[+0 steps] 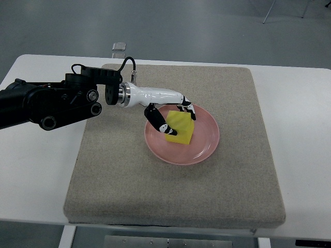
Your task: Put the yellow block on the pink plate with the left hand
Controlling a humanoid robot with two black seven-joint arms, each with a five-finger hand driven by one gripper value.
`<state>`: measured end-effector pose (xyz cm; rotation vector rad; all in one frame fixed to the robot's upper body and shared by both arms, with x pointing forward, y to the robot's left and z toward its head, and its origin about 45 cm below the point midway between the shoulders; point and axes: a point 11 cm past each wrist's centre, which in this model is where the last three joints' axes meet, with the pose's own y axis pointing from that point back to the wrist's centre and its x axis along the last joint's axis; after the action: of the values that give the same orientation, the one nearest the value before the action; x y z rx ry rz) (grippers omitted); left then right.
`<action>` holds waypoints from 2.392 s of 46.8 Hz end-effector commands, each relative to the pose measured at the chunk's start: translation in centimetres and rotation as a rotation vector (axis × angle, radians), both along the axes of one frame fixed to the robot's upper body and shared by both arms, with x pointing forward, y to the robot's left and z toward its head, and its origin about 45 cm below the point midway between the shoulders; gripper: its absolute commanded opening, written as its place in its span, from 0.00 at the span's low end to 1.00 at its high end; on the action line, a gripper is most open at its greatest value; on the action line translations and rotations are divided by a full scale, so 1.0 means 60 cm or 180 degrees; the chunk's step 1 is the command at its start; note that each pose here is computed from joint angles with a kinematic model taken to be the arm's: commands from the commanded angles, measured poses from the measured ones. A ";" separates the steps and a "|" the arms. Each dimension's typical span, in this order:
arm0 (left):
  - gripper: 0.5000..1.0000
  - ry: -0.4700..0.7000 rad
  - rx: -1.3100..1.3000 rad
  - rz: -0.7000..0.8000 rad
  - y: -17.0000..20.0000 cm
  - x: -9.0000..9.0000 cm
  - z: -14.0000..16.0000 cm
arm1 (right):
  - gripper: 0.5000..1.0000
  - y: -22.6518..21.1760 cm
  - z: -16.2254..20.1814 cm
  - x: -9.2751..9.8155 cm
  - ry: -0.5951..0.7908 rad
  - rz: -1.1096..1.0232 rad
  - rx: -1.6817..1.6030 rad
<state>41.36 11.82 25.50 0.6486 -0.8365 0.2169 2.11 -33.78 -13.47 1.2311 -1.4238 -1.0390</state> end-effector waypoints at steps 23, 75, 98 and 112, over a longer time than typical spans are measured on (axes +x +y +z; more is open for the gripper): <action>0.92 -0.0148 -0.0054 0.0230 0.040 0.031 0.037 | 0.85 0.001 0.000 0.000 -0.0001 -0.0002 0.0004; 0.91 -0.0055 -0.1538 0.3088 0.296 0.184 0.009 | 0.85 0.000 0.000 0.000 0.0000 0.0003 -0.0001; 0.90 0.0586 -0.2996 0.3681 0.316 0.186 0.013 | 0.85 0.000 0.000 -0.001 0.0004 -0.0003 -0.0001; 0.93 0.0989 -0.3724 0.3909 0.328 0.166 -0.037 | 0.85 0.000 0.000 0.000 -0.0001 -0.0002 -0.0001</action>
<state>51.42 31.22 23.30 0.0436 0.1222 1.5317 2.07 -33.79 -13.47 1.2306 -1.4231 -1.0389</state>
